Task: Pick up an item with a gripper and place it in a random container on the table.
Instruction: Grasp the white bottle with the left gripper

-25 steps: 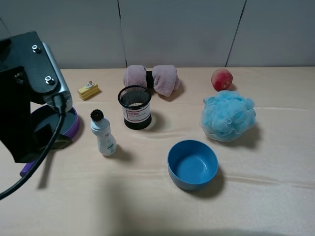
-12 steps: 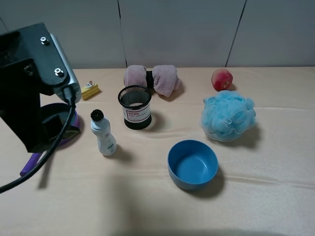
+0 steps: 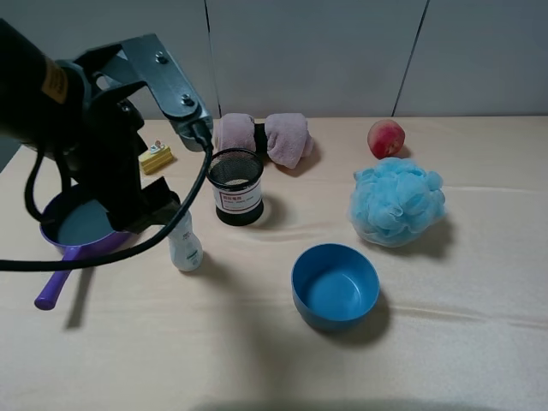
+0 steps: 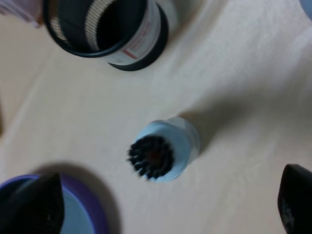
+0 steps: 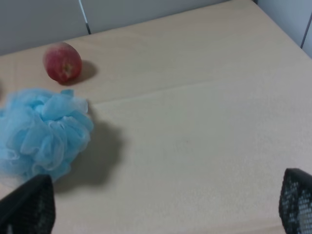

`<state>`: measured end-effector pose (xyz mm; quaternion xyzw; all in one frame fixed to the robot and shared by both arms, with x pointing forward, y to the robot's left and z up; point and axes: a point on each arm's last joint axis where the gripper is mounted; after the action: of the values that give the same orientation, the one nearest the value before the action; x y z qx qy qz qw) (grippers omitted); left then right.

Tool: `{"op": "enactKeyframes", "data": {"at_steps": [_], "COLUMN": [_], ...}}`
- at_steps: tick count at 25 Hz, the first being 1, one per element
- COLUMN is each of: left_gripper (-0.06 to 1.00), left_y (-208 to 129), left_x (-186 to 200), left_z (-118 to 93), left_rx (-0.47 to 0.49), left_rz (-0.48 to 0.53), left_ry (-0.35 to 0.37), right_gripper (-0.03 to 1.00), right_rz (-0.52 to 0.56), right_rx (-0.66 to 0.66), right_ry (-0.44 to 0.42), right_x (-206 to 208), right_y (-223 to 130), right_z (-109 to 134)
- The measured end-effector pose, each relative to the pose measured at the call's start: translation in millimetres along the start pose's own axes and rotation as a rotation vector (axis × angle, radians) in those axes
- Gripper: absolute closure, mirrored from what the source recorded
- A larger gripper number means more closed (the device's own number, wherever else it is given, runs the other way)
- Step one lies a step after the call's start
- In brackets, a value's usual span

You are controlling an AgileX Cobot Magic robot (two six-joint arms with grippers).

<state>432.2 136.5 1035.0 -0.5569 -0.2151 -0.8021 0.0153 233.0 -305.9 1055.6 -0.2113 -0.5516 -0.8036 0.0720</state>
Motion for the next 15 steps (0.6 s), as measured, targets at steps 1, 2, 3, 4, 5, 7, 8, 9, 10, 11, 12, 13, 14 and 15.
{"op": "enactKeyframes", "data": {"at_steps": [1,2,3,4,5,7,8,9,10,11,12,13,14,15], "left_gripper": [0.06,0.06,0.06,0.06,0.06,0.06,0.06,0.06,0.06,0.06,0.06,0.06,0.06,0.06], "left_y": [1,1,2,2,2,3,3,4,5,5,5,6,6,5], "left_x": [-5,-9,-14,-18,-22,-29,-32,-35,-38,-41,-44,-47,-50,-54], "left_z": [0,-1,-1,-1,-2,-1,-1,0,1,2,3,4,4,4], "left_rx": [0.004,0.011,0.018,0.021,0.025,0.027,0.030,0.036,0.038,0.042,0.048,0.051,0.053,0.054], "left_rz": [0.014,0.026,0.040,0.053,0.064,0.077,0.087,0.093,0.099,0.108,0.116,0.123,0.130,0.139], "left_ry": [-0.009,-0.016,-0.025,-0.033,-0.039,-0.045,-0.051,-0.054,-0.058,-0.061,-0.066,-0.068,-0.072,-0.076], "right_gripper": [0.27,0.27,0.27,0.27,0.27,0.27,0.27,0.27,0.27,0.27,0.27,0.27,0.27,0.27], "right_rz": [0.000,0.000,0.000,0.000,0.000,0.000,0.000,0.000,0.000,0.000,0.000,0.000,0.000,0.000], "right_rx": [0.000,0.000,0.000,0.000,0.000,0.000,0.000,0.000,0.000,0.000,0.000,0.000,0.000,0.000], "right_ry": [0.000,0.000,0.000,0.000,0.000,0.000,0.000,0.000,0.000,0.000,0.000,0.000,0.000,0.000], "right_x": [0,0,0,0,0,0,0,0,0,0,0,0,0,0], "right_y": [0,0,0,0,0,0,0,0,0,0,0,0,0,0], "right_z": [0,0,0,0,0,0,0,0,0,0,0,0,0,0]}}
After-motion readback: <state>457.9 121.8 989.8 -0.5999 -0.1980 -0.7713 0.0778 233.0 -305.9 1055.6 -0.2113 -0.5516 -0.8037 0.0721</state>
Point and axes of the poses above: a point on each arm's last joint axis where the gripper is mounted, x pointing back along that axis away from the gripper, z along the wrist's bending axis when the last joint is at zero, y = z × x, and after that the axes turned 11 degrees about -x, right-handed
